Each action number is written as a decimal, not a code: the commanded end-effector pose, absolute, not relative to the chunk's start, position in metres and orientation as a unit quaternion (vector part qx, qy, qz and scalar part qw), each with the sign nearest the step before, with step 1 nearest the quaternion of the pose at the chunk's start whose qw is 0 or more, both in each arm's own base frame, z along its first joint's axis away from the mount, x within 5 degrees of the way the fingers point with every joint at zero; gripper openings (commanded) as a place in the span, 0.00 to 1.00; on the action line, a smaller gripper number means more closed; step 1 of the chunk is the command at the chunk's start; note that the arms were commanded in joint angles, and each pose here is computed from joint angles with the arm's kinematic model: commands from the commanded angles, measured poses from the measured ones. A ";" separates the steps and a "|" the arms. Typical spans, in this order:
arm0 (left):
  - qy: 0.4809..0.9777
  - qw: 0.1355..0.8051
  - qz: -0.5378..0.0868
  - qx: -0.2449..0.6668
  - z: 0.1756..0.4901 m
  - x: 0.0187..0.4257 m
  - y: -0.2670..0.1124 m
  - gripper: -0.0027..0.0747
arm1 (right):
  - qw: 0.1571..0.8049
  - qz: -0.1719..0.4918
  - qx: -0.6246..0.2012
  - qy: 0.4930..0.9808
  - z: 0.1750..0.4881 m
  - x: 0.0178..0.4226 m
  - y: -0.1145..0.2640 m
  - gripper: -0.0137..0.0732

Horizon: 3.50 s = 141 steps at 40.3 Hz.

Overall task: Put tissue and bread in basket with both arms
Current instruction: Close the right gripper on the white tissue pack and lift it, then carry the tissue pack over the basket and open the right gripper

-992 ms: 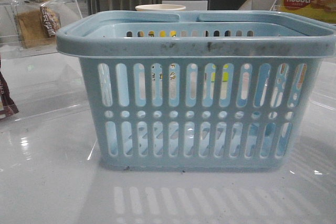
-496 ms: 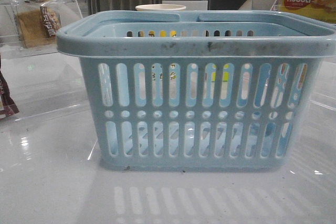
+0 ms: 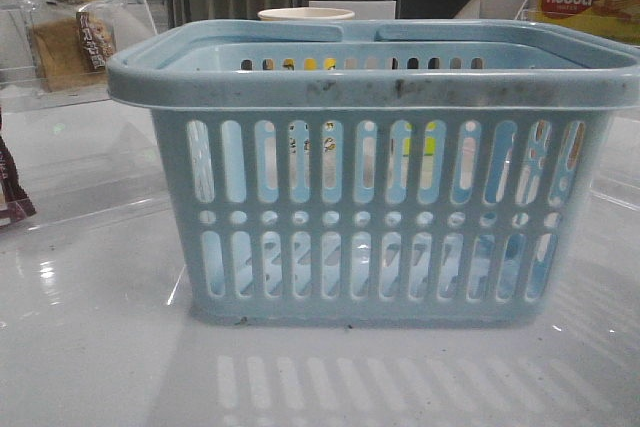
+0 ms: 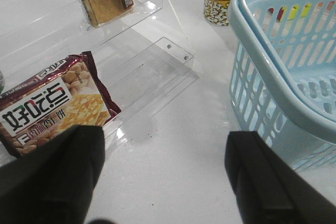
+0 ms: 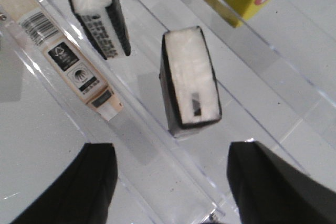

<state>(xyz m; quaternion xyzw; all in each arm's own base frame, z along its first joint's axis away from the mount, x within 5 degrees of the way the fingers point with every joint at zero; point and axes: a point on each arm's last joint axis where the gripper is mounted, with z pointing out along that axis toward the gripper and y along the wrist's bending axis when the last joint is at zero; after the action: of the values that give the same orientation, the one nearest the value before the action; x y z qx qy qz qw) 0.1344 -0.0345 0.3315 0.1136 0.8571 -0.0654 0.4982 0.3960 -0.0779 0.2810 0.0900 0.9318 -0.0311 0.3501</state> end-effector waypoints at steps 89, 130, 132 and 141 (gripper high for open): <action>0.828 0.545 -0.076 0.109 0.348 0.137 -0.036 0.72 | 0.421 0.162 -0.161 0.878 0.327 0.301 0.157 0.47; 0.828 0.545 -0.076 0.109 0.348 0.137 -0.036 0.72 | 0.515 0.153 -0.225 0.813 0.386 0.156 0.087 0.75; 0.828 0.545 -0.076 0.109 0.348 0.137 -0.036 0.72 | 0.516 0.153 -0.225 0.812 0.382 0.149 0.083 0.75; 0.830 0.542 -0.076 0.109 0.348 0.139 -0.037 0.72 | 0.527 0.154 -0.225 0.805 0.373 0.125 0.071 0.75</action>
<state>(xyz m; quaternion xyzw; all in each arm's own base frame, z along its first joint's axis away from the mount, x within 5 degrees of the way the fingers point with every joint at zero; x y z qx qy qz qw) 0.1349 -0.0347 0.3315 0.1135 0.8567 -0.0655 0.4989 0.1294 0.0737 0.3576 -0.2293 0.8353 0.1475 0.4774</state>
